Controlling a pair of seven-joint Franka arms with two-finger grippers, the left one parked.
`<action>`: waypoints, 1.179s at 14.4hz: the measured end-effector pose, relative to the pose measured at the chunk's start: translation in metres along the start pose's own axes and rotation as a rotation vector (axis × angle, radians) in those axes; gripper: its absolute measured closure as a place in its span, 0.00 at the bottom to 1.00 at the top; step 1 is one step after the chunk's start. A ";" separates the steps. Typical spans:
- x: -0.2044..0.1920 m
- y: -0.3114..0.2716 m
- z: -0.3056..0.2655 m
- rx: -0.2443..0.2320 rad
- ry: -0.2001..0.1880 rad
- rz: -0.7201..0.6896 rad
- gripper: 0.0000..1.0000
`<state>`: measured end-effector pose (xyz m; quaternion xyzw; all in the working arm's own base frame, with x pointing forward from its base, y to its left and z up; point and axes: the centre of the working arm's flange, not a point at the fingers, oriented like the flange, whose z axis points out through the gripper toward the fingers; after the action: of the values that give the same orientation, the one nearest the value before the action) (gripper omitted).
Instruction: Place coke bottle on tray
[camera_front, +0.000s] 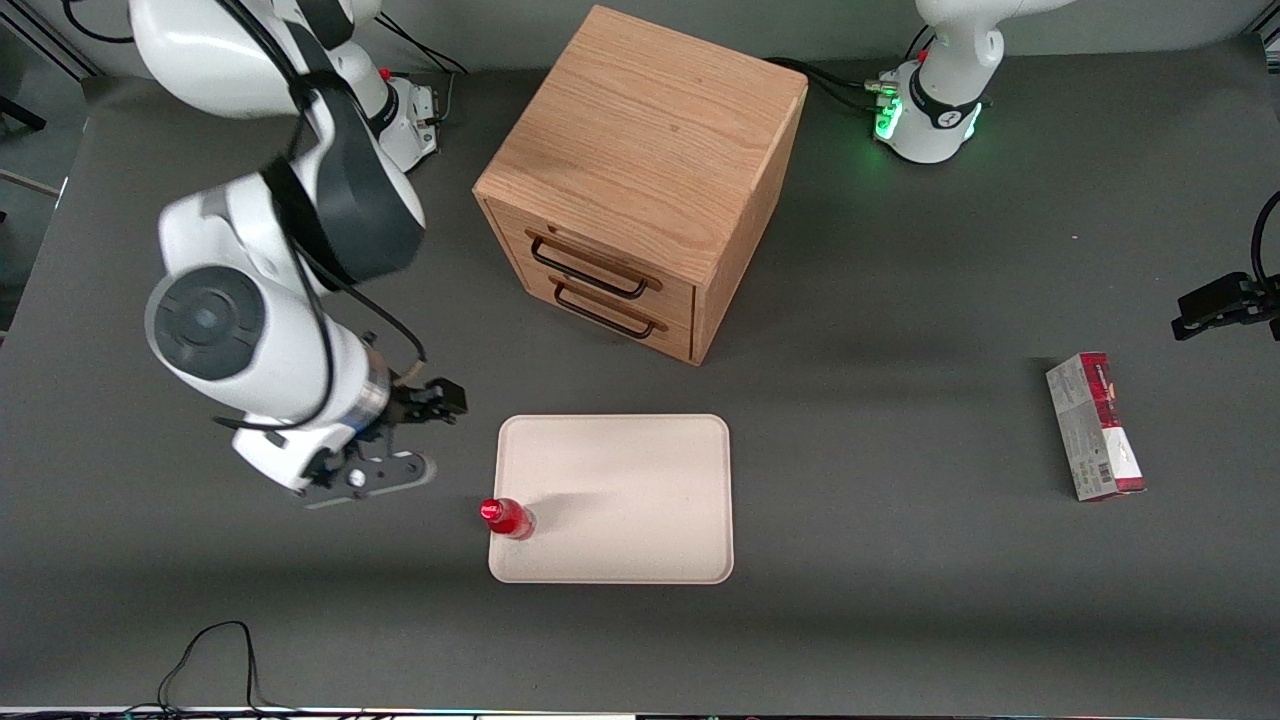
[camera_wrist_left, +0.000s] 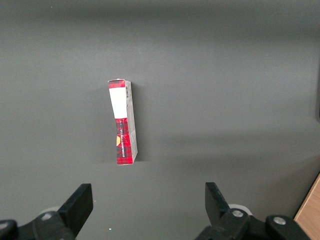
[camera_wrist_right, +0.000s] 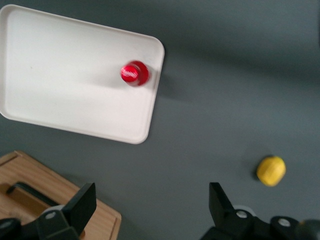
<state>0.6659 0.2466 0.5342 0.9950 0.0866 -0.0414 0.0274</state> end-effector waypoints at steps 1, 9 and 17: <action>-0.008 0.012 -0.013 -0.001 -0.001 0.015 0.00; -0.088 0.174 -0.065 0.083 0.052 0.155 0.00; -0.142 0.239 -0.064 0.057 0.066 0.186 0.00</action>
<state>0.5736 -0.0086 0.6219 0.9999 -0.0065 -0.0081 0.0000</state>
